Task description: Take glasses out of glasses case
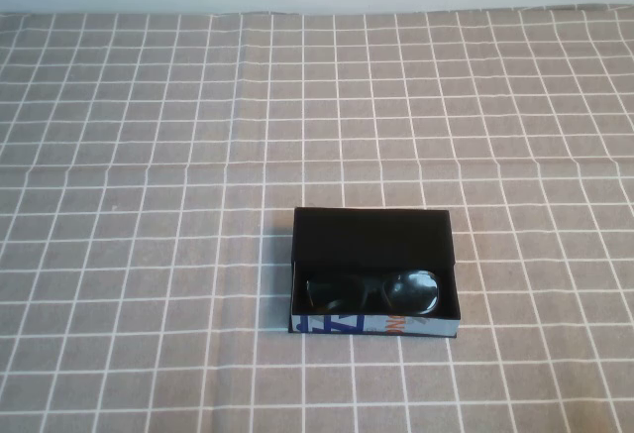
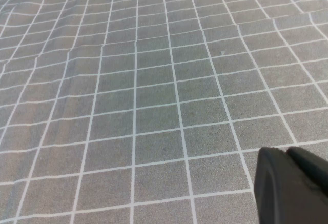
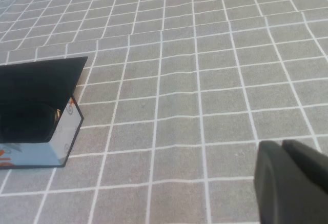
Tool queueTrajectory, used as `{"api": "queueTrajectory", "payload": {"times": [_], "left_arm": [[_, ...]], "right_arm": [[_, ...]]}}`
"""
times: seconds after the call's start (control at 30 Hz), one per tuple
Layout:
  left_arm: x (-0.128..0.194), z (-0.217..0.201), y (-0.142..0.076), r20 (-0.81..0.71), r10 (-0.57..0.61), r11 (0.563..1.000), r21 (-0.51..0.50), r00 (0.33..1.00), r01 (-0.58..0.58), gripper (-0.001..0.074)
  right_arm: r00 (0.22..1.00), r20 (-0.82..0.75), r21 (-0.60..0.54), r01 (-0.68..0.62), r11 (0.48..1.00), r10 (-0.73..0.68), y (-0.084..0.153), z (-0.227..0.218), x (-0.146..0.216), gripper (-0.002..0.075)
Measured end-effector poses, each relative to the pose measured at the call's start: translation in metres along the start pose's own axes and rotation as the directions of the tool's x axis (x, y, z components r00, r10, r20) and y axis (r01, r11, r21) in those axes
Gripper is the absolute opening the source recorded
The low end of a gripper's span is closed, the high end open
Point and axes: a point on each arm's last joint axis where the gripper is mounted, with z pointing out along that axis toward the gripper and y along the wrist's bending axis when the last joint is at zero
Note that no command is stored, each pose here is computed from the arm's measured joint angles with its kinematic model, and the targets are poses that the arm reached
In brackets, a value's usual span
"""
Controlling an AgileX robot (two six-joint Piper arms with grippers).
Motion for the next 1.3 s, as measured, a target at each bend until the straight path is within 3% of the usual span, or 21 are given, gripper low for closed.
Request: {"api": "queueTrajectory", "payload": {"times": [0.4,0.87,1.03,1.13,1.3], "left_arm": [[0.000,0.000,0.000,0.000,0.000,1.000,0.000,1.000,0.000,-0.0004],[0.000,0.000,0.000,0.000,0.000,1.000,0.000,1.000,0.000,-0.0005],[0.000,0.000,0.000,0.000,0.000,1.000,0.000,1.000,0.000,-0.0004],[0.000,0.000,0.000,0.000,0.000,1.000,0.000,1.000,0.000,-0.0004],[0.000,0.000,0.000,0.000,0.000,1.000,0.000,1.000,0.000,-0.0004]], "right_arm": [[0.990,0.002,-0.051,-0.139,0.989,0.139,0.005,0.000,-0.001,-0.0018],[0.996,0.031,-0.032,-0.086,0.996,0.087,0.003,0.000,-0.003,-0.0018],[0.990,0.039,-0.051,-0.136,0.989,0.138,0.004,0.000,-0.004,-0.0018],[0.950,0.052,-0.112,-0.301,0.947,0.308,0.008,-0.001,-0.008,-0.0018],[0.753,0.022,-0.235,-0.635,0.736,0.657,0.015,-0.003,-0.016,-0.0018]]}}
